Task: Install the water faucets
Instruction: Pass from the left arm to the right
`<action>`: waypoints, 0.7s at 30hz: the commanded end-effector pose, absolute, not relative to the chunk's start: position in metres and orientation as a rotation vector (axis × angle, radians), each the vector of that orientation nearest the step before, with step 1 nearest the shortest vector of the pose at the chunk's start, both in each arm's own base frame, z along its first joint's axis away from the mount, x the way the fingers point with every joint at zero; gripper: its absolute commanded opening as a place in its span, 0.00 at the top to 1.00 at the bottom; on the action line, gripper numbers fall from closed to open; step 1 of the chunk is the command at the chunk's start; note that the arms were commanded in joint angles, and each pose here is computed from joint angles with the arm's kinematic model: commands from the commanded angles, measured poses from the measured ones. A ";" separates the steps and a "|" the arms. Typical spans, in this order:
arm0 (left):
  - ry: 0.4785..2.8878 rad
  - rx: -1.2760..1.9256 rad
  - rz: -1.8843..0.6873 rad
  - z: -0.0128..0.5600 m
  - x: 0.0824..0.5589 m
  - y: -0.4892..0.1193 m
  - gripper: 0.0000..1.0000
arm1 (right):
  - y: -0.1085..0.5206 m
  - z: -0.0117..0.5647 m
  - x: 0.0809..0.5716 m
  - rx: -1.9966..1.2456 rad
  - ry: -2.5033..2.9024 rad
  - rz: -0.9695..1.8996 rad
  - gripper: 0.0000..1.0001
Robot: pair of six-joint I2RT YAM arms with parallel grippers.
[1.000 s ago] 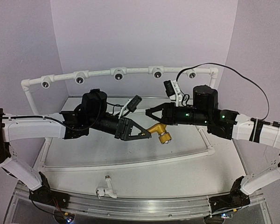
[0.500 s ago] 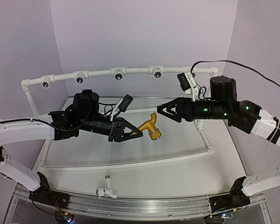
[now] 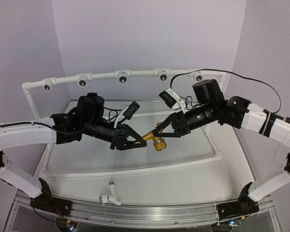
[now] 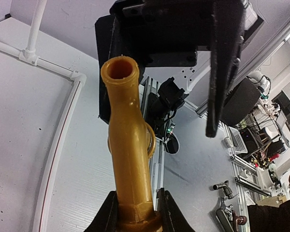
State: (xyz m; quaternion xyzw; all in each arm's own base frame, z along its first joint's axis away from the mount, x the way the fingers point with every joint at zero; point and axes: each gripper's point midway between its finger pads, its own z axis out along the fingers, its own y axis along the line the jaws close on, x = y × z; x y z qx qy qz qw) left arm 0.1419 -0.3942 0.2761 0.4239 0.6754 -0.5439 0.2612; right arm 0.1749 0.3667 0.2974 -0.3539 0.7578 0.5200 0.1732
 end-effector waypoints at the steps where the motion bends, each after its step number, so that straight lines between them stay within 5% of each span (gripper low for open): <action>1: 1.670 1.167 -1.493 0.318 0.140 -0.397 1.00 | 0.377 0.315 0.161 -1.132 2.067 1.608 0.52; 4: 1.672 1.173 -1.499 0.317 0.140 -0.398 1.00 | 0.380 0.314 0.159 -1.160 2.058 1.633 0.61; 21: 1.675 1.177 -1.505 0.316 0.140 -0.398 1.00 | 0.386 0.311 0.147 -1.273 2.012 1.762 0.51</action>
